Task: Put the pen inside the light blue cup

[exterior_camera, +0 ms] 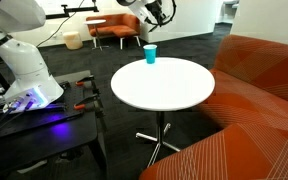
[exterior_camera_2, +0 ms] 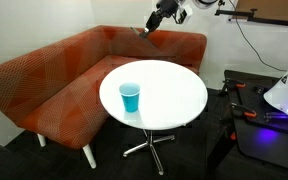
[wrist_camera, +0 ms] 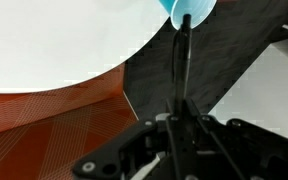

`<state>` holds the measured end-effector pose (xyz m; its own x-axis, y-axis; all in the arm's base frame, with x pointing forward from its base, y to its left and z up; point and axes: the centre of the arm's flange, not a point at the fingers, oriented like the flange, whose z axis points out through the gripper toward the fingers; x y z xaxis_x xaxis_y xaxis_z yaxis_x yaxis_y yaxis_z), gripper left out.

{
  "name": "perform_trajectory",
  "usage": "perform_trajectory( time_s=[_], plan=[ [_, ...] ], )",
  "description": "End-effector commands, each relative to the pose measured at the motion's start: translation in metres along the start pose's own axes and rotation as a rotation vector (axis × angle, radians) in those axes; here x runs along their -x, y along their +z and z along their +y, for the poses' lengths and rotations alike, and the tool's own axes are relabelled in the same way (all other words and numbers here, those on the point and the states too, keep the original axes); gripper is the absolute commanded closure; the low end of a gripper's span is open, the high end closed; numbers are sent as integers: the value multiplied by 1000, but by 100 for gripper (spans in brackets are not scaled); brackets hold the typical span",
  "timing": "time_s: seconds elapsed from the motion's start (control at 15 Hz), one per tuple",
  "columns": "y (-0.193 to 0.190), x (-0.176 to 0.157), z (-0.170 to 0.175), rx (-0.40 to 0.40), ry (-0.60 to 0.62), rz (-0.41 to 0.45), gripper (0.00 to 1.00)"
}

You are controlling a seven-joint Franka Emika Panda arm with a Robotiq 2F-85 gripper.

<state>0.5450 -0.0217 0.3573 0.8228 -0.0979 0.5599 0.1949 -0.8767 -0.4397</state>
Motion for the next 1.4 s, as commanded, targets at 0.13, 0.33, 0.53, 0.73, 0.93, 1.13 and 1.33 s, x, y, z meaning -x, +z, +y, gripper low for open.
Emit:
perform_trajectory(
  time_s=[0.13, 0.33, 0.53, 0.73, 0.93, 1.13, 1.33],
  plan=[
    [-6, -9, -5, -82, 5, -81, 97],
    [-6, -12, -6, -134, 27, -64, 97],
    [-2, -17, -6, -210, 41, -79, 97],
    [5, -10, -7, -168, 30, -94, 97],
    [8, -9, -4, -174, 31, -99, 89],
    [8, -8, -3, -198, 51, -67, 97],
    [4, -8, -3, -304, 139, 16, 97]
  ],
)
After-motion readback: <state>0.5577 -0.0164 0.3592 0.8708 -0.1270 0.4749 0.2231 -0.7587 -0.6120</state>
